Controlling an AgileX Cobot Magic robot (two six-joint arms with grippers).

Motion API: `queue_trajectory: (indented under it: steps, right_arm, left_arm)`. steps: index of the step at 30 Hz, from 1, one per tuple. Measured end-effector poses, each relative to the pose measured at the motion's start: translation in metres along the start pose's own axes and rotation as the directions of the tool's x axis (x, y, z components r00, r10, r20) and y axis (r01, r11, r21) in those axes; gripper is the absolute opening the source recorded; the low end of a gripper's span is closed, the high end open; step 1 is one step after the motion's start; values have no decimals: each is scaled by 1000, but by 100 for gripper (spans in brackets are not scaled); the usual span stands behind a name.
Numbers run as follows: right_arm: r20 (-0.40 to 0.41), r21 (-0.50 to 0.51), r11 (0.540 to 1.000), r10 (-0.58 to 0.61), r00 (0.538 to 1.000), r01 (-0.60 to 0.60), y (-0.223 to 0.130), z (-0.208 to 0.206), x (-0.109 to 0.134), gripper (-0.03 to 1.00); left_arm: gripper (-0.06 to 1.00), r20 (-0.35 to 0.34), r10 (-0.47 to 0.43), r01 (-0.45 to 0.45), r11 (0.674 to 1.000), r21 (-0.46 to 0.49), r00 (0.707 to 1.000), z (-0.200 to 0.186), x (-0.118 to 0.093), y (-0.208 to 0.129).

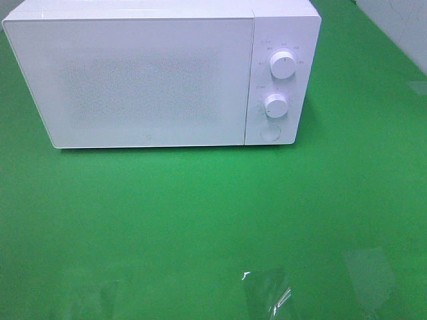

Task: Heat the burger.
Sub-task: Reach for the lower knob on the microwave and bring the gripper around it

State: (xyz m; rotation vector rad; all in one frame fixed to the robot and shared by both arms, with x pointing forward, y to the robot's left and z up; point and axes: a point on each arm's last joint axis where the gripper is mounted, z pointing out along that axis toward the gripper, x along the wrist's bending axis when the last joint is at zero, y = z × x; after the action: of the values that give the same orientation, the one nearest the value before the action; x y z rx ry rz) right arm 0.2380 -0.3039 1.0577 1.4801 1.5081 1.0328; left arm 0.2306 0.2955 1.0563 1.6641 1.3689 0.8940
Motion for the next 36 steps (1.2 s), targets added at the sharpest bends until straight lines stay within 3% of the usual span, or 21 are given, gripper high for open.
queue_trajectory:
  steps: [32,36]
  right_arm:
    - [0,-2,1000,0,1000,0,0,0,0,73]
    - [-6,-77,997,1,1000,-2,10,-5,0,73]
  left_arm:
    - [96,0,0,0,1000,0,1000,0,0,0]
    - [96,0,0,0,1000,0,1000,0,0,0]
